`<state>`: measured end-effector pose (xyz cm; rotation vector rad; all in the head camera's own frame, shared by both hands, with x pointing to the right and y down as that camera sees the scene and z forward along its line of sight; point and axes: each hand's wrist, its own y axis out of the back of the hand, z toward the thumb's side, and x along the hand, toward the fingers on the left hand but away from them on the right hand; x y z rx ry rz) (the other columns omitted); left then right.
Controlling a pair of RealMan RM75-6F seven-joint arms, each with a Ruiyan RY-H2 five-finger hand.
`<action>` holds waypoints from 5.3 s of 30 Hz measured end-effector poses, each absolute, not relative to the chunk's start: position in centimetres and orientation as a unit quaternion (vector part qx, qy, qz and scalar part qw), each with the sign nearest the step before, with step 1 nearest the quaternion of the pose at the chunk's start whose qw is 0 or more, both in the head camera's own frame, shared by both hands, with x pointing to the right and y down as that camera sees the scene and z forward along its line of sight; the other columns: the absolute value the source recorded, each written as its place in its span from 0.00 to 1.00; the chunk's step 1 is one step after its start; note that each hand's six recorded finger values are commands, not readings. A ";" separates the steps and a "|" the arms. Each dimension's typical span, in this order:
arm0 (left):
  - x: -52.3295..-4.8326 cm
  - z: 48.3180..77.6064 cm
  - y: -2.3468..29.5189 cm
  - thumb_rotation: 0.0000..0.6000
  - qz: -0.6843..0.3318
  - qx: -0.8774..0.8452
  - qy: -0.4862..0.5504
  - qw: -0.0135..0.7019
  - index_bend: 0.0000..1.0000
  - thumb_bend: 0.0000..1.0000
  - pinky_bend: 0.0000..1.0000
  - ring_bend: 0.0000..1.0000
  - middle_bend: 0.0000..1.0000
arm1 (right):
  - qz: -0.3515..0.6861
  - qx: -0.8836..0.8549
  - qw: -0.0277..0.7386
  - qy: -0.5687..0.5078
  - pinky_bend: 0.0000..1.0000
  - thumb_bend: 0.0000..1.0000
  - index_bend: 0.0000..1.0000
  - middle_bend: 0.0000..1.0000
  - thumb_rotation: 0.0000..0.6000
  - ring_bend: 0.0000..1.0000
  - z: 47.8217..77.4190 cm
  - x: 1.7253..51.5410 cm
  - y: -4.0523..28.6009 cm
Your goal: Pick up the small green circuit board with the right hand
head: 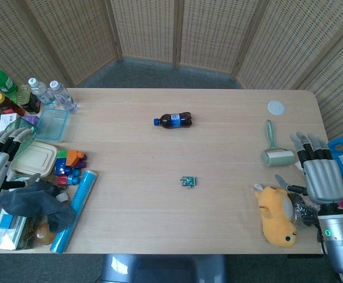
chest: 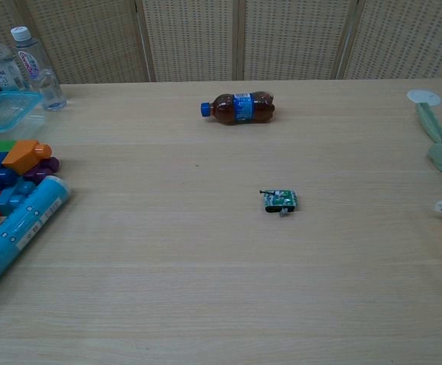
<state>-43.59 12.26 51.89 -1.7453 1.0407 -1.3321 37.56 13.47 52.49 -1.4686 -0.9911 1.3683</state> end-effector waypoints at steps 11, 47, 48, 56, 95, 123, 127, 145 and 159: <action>-43.7 51.6 12.5 0.86 -0.508 -0.675 0.405 0.349 0.00 0.25 0.00 0.00 0.00 | 0.544 -0.598 0.437 -0.394 0.00 0.24 0.00 0.00 0.61 0.00 52.2 37.0 13.7; -43.2 52.0 12.2 0.86 -0.496 -0.695 0.399 0.336 0.00 0.23 0.00 0.00 0.00 | 0.497 -0.724 0.410 -0.246 0.00 0.24 0.37 0.00 1.00 0.00 63.5 25.2 13.3; -43.2 52.0 12.2 0.86 -0.496 -0.695 0.399 0.335 0.00 0.23 0.00 0.00 0.00 | 0.497 -0.726 0.409 -0.241 0.00 0.24 0.35 0.00 1.00 0.00 63.8 24.9 13.4; -42.8 52.1 12.1 0.86 -0.490 -0.700 0.396 0.338 0.00 0.23 0.00 0.00 0.00 | 0.495 -0.743 0.403 -0.203 0.00 0.24 0.29 0.00 1.00 0.00 66.3 21.8 14.2; -43.3 52.6 11.9 0.85 -0.486 -0.705 0.394 0.335 0.00 0.23 0.00 0.00 0.00 | 0.536 -0.750 0.357 -0.152 0.00 0.23 0.23 0.00 1.00 0.00 73.9 15.3 15.4; -43.9 51.9 12.4 0.85 -0.484 -0.700 0.403 0.337 0.00 0.23 0.00 0.00 0.00 | 0.528 -0.761 0.344 -0.153 0.00 0.23 0.35 0.00 1.00 0.00 75.5 13.6 14.7; -43.9 51.8 12.4 0.85 -0.483 -0.700 0.402 0.339 0.00 0.23 0.00 0.00 0.00 | 0.526 -0.762 0.345 -0.155 0.00 0.24 0.37 0.00 1.00 0.00 75.5 13.7 14.5; -44.0 51.5 12.6 0.85 -0.482 -0.698 0.404 0.341 0.00 0.23 0.00 0.00 0.00 | 0.526 -0.764 0.339 -0.157 0.00 0.32 0.51 0.08 1.00 0.00 76.3 13.8 14.3; -43.8 51.7 12.4 0.85 -0.479 -0.700 0.404 0.342 0.00 0.23 0.00 0.00 0.00 | 0.519 -0.760 0.353 -0.169 0.00 0.32 0.56 0.10 1.00 0.00 74.7 14.2 13.6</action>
